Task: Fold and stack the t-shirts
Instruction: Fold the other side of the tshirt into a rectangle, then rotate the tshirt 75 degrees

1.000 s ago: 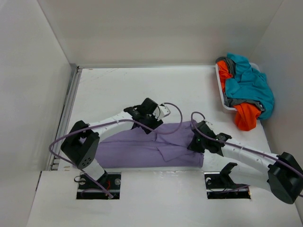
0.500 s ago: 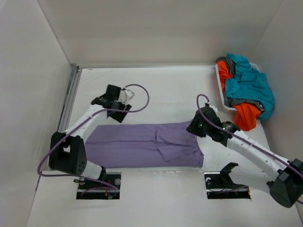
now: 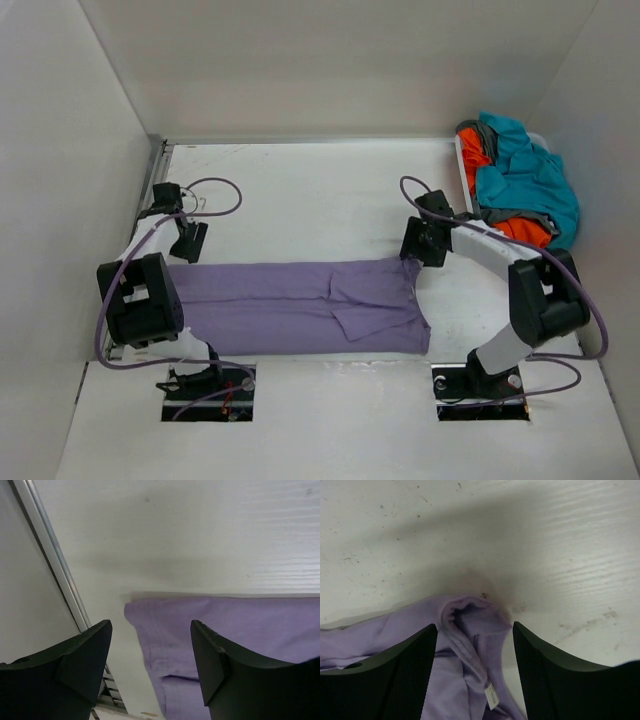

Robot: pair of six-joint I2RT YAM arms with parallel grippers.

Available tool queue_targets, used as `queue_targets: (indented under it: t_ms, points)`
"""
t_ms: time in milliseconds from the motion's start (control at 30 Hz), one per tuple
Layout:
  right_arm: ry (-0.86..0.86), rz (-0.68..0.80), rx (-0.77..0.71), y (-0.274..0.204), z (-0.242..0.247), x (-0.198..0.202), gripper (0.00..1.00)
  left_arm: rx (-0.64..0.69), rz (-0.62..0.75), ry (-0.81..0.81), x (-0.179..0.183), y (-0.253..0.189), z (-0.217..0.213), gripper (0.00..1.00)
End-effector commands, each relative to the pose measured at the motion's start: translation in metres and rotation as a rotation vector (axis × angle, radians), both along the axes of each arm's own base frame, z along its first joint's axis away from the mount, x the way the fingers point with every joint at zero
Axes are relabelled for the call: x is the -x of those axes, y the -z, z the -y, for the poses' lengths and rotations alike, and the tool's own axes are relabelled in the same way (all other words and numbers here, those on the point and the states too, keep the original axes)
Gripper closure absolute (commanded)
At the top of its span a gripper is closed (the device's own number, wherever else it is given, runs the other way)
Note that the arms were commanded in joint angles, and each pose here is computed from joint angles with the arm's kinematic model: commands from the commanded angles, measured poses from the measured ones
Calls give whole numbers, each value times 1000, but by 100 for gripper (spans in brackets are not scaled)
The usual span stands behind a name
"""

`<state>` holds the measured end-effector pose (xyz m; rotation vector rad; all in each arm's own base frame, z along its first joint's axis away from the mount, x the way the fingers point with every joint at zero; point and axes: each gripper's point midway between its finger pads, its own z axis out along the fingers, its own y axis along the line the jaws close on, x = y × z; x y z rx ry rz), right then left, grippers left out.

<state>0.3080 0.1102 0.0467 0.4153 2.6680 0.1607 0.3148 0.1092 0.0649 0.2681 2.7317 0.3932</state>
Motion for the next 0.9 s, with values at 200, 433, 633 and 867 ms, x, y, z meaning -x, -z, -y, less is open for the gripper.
queue_targets:
  t_ms: [200,433,633,867]
  points:
    - [-75,-38,-26,9,-18,-22,69,-27,-1,-52,2,5,-41,37]
    - [-149,-59,8,4,-31,-66,100,-34,-5,-92,10,2,-59,37]
    - [-221,116,31,-34,-78,-212,96,-45,-17,-90,15,-6,-62,36]
    - [-250,498,-49,-136,-127,-301,50,-30,-26,-106,11,-13,-52,36]
